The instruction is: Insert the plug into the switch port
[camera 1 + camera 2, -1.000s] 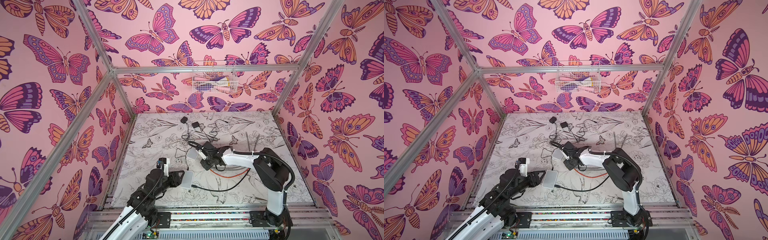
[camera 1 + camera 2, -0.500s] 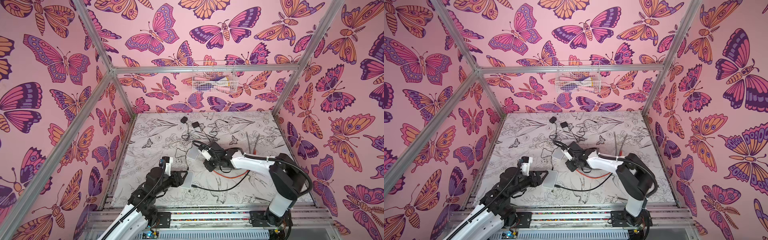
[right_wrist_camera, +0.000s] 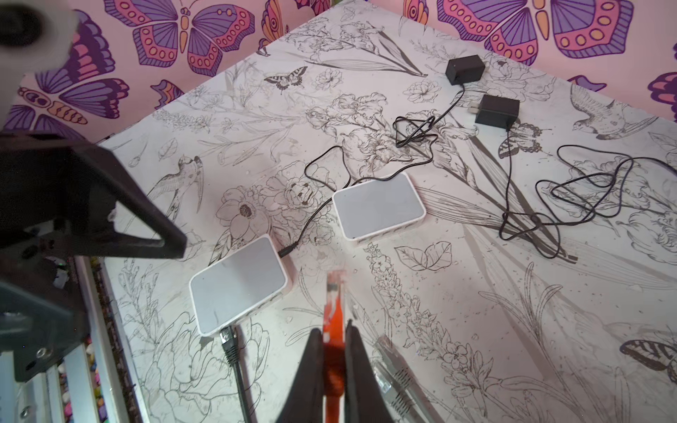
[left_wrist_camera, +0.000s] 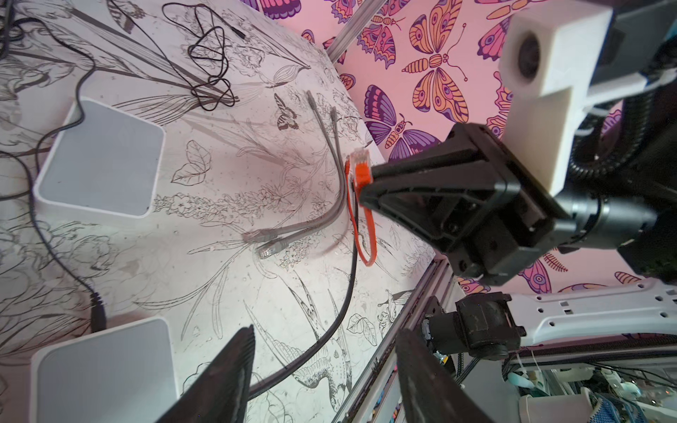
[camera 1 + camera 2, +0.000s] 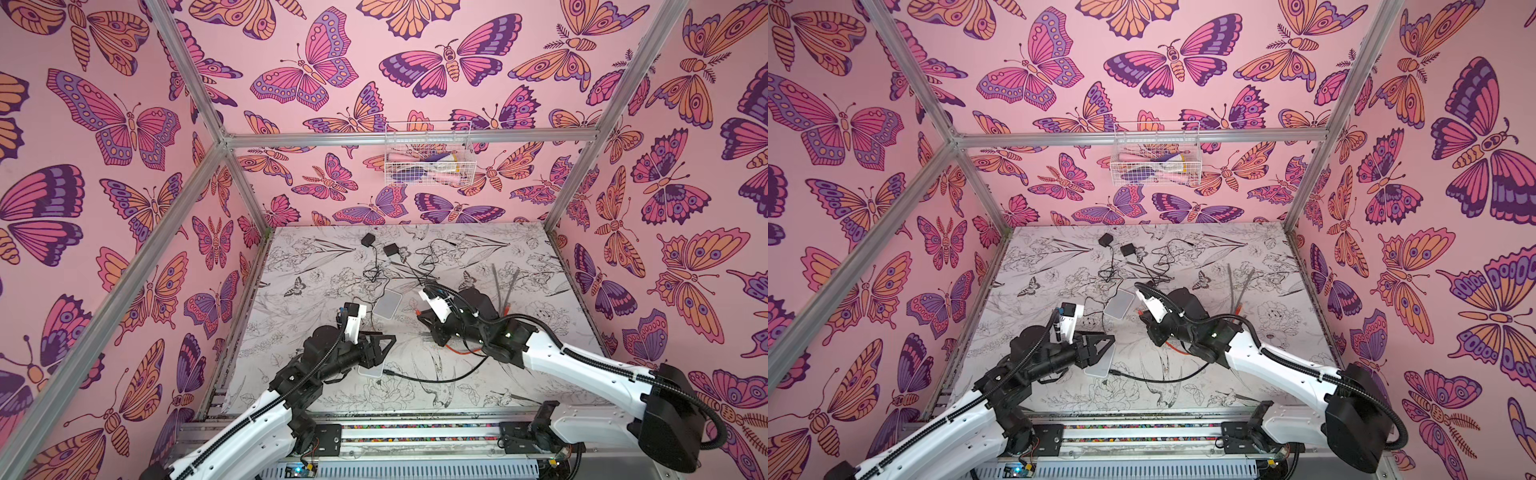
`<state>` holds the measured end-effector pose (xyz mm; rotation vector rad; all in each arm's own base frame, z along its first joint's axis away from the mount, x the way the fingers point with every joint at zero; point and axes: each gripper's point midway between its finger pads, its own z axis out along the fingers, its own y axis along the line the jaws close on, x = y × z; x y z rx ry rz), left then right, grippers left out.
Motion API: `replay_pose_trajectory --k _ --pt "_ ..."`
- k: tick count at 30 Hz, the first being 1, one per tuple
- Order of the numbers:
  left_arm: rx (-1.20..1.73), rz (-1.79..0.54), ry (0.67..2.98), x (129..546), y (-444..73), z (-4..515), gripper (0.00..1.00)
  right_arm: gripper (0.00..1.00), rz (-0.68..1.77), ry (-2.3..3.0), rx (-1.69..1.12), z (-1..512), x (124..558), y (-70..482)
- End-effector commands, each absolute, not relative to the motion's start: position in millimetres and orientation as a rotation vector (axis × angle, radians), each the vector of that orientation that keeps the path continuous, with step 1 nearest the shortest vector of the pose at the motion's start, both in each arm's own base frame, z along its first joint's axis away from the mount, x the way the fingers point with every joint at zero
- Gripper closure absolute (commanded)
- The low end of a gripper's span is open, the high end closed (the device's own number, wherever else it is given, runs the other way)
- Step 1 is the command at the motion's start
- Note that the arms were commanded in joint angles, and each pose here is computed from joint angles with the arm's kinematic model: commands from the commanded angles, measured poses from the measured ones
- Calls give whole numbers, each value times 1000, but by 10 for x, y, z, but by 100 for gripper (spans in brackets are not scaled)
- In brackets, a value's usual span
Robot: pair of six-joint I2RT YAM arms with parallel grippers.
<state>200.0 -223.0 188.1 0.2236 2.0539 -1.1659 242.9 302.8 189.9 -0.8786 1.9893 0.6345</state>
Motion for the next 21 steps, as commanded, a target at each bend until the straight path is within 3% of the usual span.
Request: replay_pose_trajectory --k 1,21 --pt "263 -1205 1942 2077 -2371 2193 37 100 650 1894 -911 2071 2325 3103" --pt "279 -1226 1976 2171 -2757 2183 47 100 564 1837 -1012 2034 2047 3250"
